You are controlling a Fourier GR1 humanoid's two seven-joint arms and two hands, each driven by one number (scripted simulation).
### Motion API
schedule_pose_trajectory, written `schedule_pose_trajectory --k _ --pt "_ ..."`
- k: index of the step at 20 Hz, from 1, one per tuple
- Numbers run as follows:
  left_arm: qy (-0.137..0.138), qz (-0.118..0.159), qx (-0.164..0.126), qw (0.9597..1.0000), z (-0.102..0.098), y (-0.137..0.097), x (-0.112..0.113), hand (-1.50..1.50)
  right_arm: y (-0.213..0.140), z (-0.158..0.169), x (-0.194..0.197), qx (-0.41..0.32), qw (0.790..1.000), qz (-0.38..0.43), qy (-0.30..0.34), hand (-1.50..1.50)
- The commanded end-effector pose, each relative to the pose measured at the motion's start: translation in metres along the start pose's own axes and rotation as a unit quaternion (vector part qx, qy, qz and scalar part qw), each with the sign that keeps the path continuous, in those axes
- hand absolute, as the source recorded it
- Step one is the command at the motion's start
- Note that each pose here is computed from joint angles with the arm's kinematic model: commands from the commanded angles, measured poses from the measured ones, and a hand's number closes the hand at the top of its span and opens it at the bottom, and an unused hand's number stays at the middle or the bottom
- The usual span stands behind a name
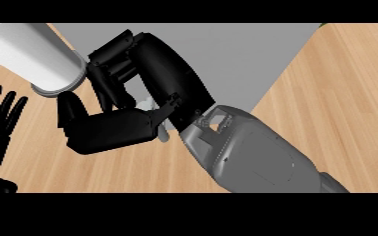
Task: Pick up the wine, place it into the cabinet and close the cabinet
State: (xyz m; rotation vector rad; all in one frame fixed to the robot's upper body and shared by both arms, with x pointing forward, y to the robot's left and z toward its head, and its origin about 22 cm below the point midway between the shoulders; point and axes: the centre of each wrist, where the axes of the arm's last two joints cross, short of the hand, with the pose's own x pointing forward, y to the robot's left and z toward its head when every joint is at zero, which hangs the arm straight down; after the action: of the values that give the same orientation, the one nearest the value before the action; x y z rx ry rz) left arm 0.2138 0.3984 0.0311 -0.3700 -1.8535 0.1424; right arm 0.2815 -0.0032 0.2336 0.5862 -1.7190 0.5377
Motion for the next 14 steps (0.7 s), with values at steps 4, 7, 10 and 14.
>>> schedule_pose_trajectory --k 4,7,10,14 --pt "-0.002 -0.003 -0.006 1.0000 -0.008 0.005 0.011 -1.50 -0.039 -0.024 -0.026 -0.044 0.999 -0.003 0.023 1.50" --pt "-0.004 0.003 0.002 1.0000 0.005 -0.002 -0.010 -1.50 -0.065 -0.018 -0.042 -0.053 0.998 0.004 0.024 1.50" --pt "0.004 0.013 -0.008 0.9999 -0.002 0.003 -0.005 -1.50 -0.082 -0.023 -0.064 -0.050 0.998 0.027 0.022 1.50" --pt "0.005 0.005 0.002 1.0000 0.005 0.005 -0.007 -1.50 -0.090 -0.017 -0.064 -0.053 0.998 0.024 0.032 1.50"
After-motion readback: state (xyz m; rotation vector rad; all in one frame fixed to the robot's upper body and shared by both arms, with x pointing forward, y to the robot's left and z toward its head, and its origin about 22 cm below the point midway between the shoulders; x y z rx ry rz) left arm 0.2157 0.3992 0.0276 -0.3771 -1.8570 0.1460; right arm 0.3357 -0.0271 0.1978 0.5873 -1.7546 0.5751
